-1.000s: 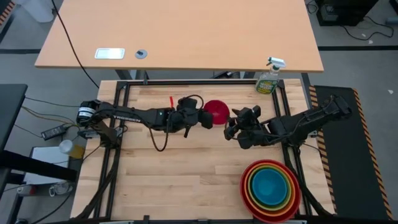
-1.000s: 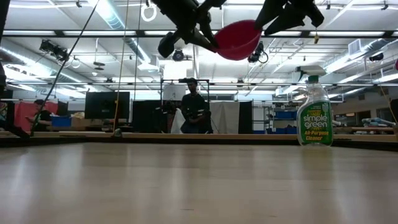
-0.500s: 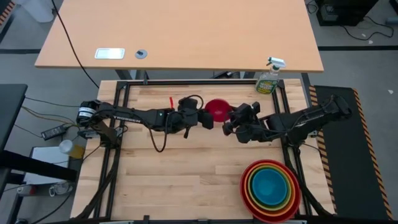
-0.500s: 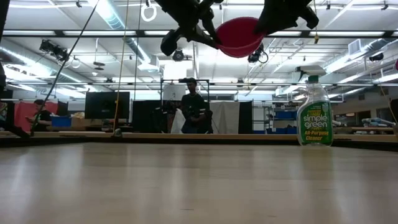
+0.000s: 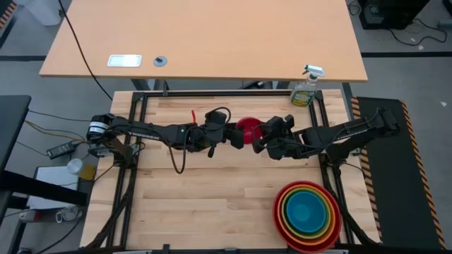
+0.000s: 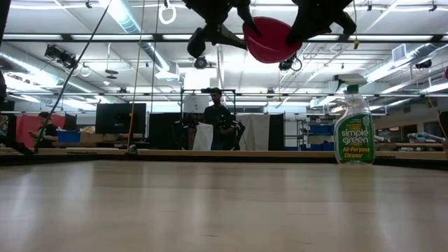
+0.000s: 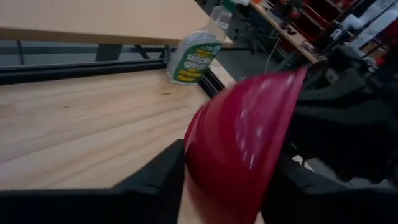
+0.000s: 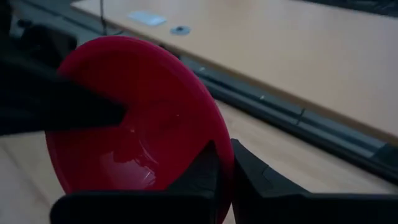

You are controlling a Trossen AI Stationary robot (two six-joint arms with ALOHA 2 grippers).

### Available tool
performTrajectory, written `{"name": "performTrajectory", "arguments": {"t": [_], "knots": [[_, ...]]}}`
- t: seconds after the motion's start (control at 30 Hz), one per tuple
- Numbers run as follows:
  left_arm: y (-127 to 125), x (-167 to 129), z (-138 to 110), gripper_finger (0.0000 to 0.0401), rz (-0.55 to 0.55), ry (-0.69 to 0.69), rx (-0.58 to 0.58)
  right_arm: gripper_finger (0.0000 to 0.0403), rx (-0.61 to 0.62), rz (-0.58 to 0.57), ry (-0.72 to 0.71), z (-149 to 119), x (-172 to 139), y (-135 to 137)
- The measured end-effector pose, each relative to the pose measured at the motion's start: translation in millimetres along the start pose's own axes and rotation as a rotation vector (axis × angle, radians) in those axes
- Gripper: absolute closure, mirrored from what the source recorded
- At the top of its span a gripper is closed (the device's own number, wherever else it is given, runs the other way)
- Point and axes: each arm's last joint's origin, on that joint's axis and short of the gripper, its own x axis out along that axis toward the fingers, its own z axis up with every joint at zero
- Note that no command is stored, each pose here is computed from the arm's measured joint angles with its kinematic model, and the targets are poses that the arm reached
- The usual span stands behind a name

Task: Nest bowls inside each other
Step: Stack the extra small pink bowl on top of the small blue bowl

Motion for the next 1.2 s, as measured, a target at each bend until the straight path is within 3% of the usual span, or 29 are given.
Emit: {"name": "performTrajectory", "arguments": {"t": [0.23, 0.37, 0.47, 0.67, 0.8, 0.93, 1.07, 1.2], "knots": [[-5, -2, 4, 0.0161, -0.104, 0.042, 0.035, 0.0375, -0.063, 0.035, 0.075, -5, 0, -1], [-7, -12, 14, 0.0146, -0.213, 0.119, 0.095, 0.0375, -0.152, 0.107, 0.242, -12, -9, -10], [-6, -20, 19, 0.0147, -0.276, 0.187, 0.169, 0.0374, -0.228, 0.243, 0.429, -16, -22, -19], [3, -34, 21, 0.0159, -0.244, 0.272, 0.291, 0.0371, -0.291, 0.700, 0.804, -21, -62, -27], [8, -37, 19, 0.0168, -0.202, 0.323, 0.320, 0.0370, -0.282, 0.794, 1.013, -36, -84, -23], [11, -40, 15, 0.0175, -0.173, 0.365, 0.330, 0.0370, -0.406, 0.792, 1.139, -63, -107, -15], [10, -44, 12, 0.0181, -0.174, 0.384, 0.328, 0.0370, -0.507, 0.679, 1.143, -94, -118, -11], [8, -45, 10, 0.0188, -0.180, 0.388, 0.331, 0.0369, -0.523, 0.550, 1.169, -119, -119, -7]]}}
